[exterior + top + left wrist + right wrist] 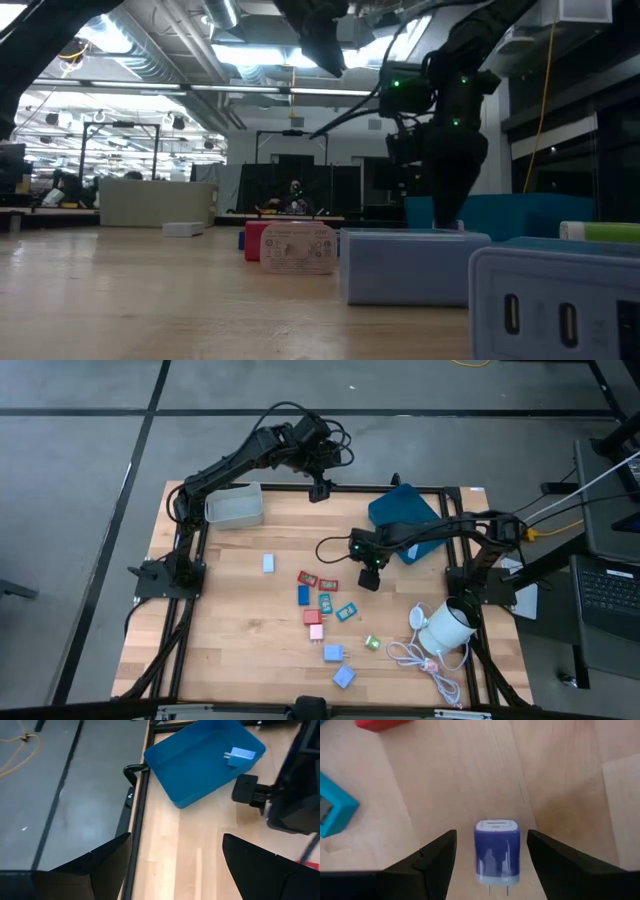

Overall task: Pick & Place Office items
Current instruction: Put the violet charger adapter into the blue bin

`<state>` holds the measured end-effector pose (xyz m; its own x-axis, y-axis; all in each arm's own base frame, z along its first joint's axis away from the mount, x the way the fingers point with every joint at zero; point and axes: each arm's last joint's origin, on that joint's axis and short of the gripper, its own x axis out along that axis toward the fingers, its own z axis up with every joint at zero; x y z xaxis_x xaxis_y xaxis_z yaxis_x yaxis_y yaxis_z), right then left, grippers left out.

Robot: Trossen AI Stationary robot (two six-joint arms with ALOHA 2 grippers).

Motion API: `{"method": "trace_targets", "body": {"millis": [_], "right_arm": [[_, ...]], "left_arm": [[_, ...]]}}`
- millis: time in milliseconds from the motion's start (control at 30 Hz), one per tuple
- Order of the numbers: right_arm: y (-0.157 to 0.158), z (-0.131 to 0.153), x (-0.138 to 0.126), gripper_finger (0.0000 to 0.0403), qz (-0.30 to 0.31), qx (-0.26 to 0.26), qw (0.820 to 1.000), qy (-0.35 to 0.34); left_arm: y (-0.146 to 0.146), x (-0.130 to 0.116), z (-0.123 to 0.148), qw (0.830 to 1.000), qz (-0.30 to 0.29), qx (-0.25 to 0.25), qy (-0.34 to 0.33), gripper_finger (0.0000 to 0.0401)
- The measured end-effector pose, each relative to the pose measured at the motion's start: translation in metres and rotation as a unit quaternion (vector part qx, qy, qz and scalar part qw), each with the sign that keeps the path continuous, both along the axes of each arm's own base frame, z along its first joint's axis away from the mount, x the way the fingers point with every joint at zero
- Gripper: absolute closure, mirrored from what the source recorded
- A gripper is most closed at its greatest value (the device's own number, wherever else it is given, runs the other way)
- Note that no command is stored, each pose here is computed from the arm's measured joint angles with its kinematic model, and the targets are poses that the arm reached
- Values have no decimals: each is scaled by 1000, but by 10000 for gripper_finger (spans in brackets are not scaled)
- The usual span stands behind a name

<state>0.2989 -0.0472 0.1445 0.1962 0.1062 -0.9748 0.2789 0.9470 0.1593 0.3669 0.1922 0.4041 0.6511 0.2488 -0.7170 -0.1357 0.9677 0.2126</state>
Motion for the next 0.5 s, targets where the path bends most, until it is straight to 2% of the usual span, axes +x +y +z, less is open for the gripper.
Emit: {"method": "trace_targets", "body": {"millis": [200, 300, 400, 500], "right_arm": [[1, -12, -7, 157, -11, -4, 1000, 16], [0, -16, -9, 170, -19, -10, 1000, 17], [0, -16, -9, 209, -32, -8, 999, 14], [-2, -15, -9, 272, -52, -5, 999, 7]], "left_arm": [[3, -3, -1, 1000, 3, -5, 8, 95], [5, -5, -2, 1000, 5, -6, 12, 95], [7, -6, -2, 1000, 6, -6, 12, 95], [8, -7, -2, 1000, 8, -6, 11, 95]]}}
